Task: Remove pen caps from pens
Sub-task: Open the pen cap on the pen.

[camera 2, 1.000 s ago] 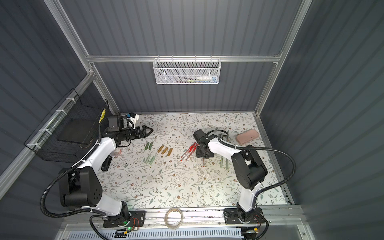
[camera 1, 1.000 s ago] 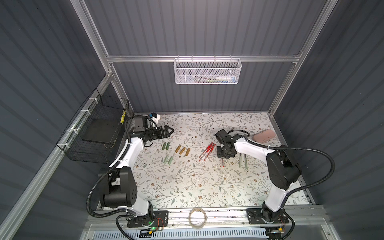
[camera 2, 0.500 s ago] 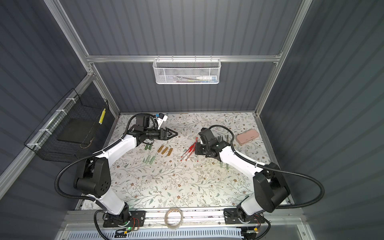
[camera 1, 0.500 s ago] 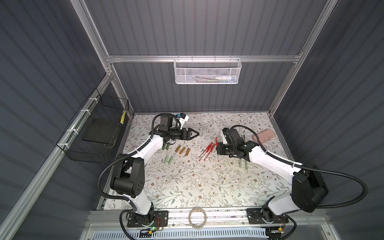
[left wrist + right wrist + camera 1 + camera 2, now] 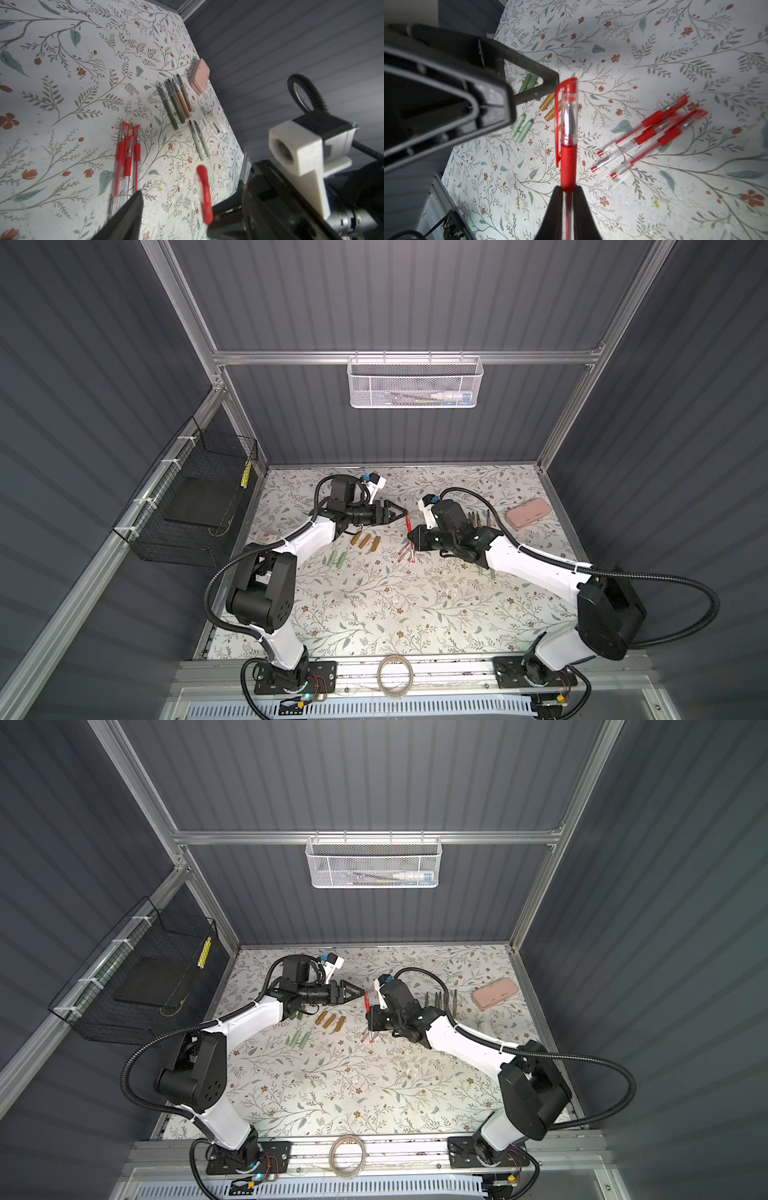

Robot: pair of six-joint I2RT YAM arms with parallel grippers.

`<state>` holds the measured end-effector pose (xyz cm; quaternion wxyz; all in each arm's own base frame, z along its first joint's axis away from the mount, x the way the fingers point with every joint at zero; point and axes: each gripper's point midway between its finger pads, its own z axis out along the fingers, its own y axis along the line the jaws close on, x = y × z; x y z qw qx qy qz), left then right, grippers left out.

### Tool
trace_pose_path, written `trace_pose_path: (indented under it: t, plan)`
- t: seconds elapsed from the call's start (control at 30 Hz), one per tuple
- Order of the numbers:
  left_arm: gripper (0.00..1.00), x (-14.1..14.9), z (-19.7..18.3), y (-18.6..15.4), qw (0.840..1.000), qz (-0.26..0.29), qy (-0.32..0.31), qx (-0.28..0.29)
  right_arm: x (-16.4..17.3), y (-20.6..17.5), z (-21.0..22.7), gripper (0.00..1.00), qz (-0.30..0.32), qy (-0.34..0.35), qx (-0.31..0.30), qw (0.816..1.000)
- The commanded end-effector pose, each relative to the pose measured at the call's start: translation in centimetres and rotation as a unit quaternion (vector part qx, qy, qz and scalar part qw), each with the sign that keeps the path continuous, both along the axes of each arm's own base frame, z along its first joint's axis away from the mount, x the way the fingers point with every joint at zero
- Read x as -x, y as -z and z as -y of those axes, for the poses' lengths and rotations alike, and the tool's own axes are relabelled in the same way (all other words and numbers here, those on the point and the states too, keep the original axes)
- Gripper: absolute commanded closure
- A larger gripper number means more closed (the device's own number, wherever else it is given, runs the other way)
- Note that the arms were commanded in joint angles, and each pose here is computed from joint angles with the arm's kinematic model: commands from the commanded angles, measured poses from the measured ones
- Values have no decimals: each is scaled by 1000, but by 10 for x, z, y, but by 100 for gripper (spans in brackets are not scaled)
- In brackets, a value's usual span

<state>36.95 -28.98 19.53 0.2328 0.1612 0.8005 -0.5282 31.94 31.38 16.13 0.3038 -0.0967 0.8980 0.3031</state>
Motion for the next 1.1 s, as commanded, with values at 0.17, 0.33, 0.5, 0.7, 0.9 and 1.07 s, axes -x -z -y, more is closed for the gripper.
trace_pose_path:
  t: [0.17, 0.33, 0.5, 0.7, 0.9, 1.07]
  plan:
    - [38, 2, 7, 12, 999, -35, -12, 23, -5, -14, -25, 100, 9, -15, -13, 1000]
    - [55, 1, 10, 9, 999, -37, -10, 29, -5, -14, -31, 100, 11, -22, -14, 1000]
    - [75, 1, 9, 9, 999, -37, -13, 29, -7, -13, -33, 100, 12, -22, -13, 1000]
    - [81, 0, 10, 6, 999, -37, -14, 28, -5, -10, -34, 100, 9, -25, -10, 1000]
    - [75, -1, 8, 6, 999, -34, -18, 20, -4, -8, -33, 100, 7, -26, -6, 1000]
    - [85, -1, 7, 7, 999, -33, -22, 18, -4, -5, -33, 100, 5, -27, -5, 1000]
